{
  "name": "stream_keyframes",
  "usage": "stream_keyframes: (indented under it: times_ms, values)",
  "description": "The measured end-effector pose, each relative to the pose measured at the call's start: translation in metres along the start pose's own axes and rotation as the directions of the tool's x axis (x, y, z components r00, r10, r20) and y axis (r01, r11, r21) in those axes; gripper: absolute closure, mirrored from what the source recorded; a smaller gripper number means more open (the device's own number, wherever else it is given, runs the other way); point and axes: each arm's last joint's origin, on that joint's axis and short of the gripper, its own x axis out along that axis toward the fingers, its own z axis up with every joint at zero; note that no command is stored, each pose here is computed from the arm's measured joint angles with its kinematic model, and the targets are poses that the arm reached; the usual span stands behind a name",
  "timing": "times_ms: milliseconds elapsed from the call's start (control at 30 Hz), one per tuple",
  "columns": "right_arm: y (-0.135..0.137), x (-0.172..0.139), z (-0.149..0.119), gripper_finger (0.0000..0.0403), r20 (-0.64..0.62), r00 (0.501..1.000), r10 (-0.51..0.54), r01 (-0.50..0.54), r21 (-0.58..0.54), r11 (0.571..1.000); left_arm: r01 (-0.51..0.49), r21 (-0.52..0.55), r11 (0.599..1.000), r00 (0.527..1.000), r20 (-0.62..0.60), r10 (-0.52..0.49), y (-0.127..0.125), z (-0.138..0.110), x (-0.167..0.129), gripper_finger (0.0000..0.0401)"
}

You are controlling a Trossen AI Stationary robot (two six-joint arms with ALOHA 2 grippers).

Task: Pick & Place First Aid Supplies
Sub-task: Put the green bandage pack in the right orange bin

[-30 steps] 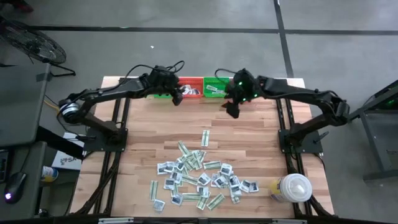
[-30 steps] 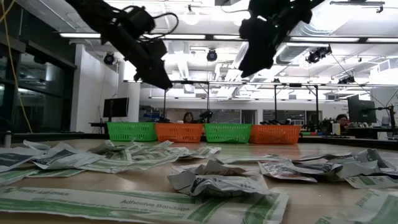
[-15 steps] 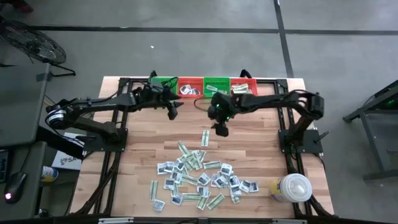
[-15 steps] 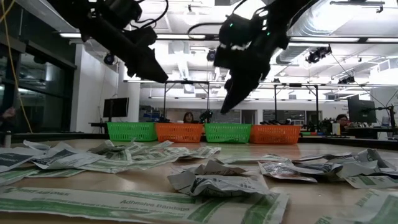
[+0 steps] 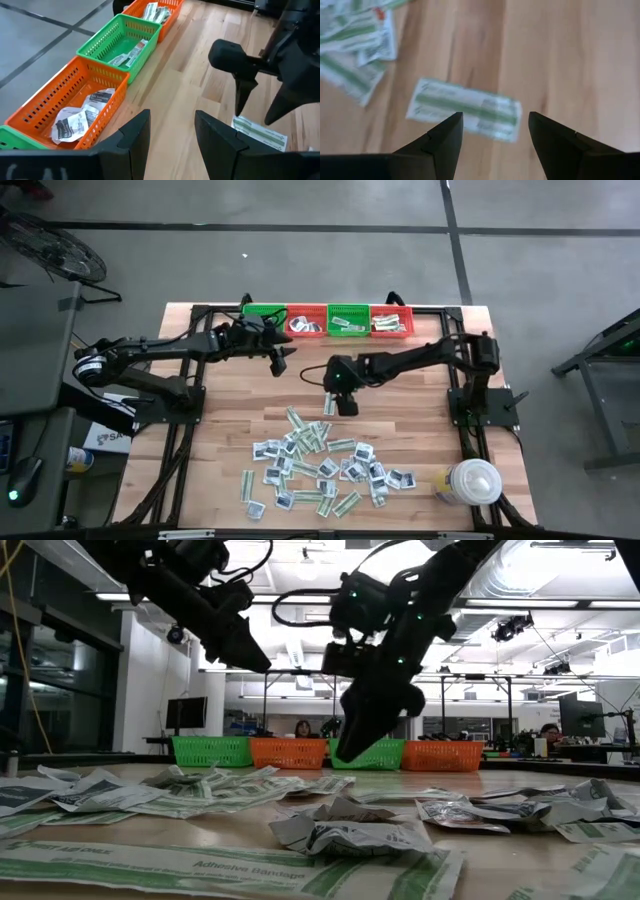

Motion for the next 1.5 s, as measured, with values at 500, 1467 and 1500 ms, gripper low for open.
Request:
stream_keyframes:
  times_ms: [500, 1467, 1500]
  values:
    - [0.0, 0.031, -0.013, 0.0189, -0.075, 0.997, -0.007, 0.013, 0.08, 0.997, 0.002, 0.013, 1.0, 1.0, 0.0, -0.002, 0.0, 0.0, 0.0, 0.0249]
    - [-0.04, -0.02, -0.014, 0.0402, -0.058, 0.997, -0.052, 0.066, 0.277, 0.959, 0.022, -0.01, 1.0, 0.999, 0.029, -0.022, 0.0, 0.004, -0.007, 0.0249]
    - [-0.043, -0.028, -0.013, 0.0402, -0.056, 0.996, -0.067, 0.08, 0.282, 0.956, 0.015, -0.006, 1.0, 0.999, 0.039, -0.015, 0.0, 0.006, -0.009, 0.0249]
